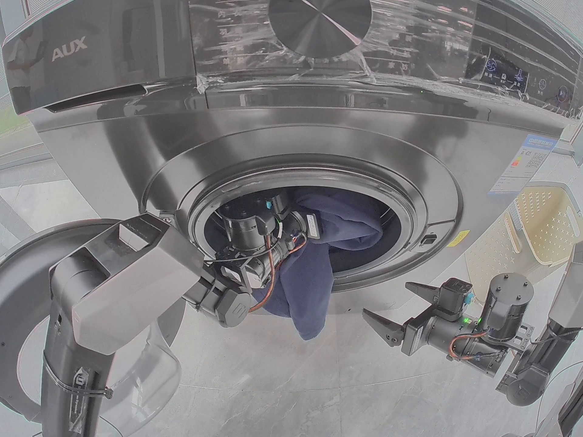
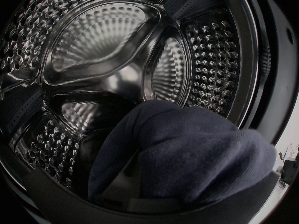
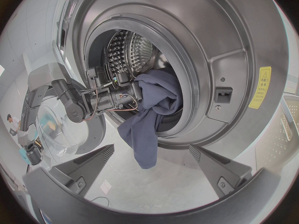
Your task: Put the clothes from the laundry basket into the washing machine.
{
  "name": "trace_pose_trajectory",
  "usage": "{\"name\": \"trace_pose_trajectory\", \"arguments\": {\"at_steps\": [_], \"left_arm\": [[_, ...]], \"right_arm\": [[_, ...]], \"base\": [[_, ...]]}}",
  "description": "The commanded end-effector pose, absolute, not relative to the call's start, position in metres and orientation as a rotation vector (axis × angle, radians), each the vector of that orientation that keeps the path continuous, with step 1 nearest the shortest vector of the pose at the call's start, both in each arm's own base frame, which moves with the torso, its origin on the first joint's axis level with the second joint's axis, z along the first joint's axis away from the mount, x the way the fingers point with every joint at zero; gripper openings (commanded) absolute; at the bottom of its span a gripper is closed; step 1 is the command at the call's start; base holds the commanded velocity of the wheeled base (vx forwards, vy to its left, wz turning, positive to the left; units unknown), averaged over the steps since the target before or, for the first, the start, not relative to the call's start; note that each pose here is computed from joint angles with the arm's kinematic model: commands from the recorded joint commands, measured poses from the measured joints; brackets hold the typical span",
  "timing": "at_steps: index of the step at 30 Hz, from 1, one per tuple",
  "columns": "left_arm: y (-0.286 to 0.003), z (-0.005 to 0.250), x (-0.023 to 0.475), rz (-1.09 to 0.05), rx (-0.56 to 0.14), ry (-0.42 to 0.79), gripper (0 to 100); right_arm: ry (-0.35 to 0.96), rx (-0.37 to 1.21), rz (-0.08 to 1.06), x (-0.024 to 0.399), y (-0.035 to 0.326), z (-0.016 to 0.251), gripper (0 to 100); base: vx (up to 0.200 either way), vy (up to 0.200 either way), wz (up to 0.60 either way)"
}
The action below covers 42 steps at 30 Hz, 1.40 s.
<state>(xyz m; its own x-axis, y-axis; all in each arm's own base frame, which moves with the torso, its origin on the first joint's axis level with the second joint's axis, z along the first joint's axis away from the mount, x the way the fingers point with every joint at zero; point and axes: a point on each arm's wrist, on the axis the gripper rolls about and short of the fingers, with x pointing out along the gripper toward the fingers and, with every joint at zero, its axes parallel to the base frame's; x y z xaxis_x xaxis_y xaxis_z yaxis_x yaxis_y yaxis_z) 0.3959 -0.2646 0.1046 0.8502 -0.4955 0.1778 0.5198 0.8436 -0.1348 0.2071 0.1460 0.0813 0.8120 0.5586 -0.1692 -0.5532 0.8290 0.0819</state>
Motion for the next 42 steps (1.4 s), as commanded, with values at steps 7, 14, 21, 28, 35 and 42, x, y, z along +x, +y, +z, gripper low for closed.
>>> {"name": "trace_pose_trajectory", "arguments": {"at_steps": [7, 14, 21, 28, 35, 42], "left_arm": [[-0.27, 0.095, 0.417, -0.498, -0.189, -0.16, 0], [-0.272, 0.109, 0.424, -0.483, -0.204, -0.201, 0], [-0.274, 0.115, 0.444, -0.423, -0.22, -0.226, 0], [-0.275, 0.132, 0.458, -0.386, -0.249, -0.265, 0], [-0.274, 0.124, 0.448, -0.388, -0.256, -0.191, 100], [-0.263, 0.109, 0.42, -0.41, -0.183, 0.021, 100]], "right_arm": [[0.196, 0.033, 0.562, 0.212, 0.141, 0.079, 100], [0.195, 0.03, 0.515, 0.212, 0.14, 0.079, 100], [0.196, 0.029, 0.522, 0.211, 0.142, 0.079, 100], [0.197, 0.029, 0.519, 0.212, 0.141, 0.079, 100], [0.197, 0.029, 0.519, 0.212, 0.141, 0.079, 100], [0.198, 0.03, 0.524, 0.211, 0.142, 0.078, 100]], "base": [[0.0, 0.0, 0.0], [0.0, 0.0, 0.0], [0.0, 0.0, 0.0], [0.0, 0.0, 0.0], [0.0, 0.0, 0.0], [0.0, 0.0, 0.0]]}}
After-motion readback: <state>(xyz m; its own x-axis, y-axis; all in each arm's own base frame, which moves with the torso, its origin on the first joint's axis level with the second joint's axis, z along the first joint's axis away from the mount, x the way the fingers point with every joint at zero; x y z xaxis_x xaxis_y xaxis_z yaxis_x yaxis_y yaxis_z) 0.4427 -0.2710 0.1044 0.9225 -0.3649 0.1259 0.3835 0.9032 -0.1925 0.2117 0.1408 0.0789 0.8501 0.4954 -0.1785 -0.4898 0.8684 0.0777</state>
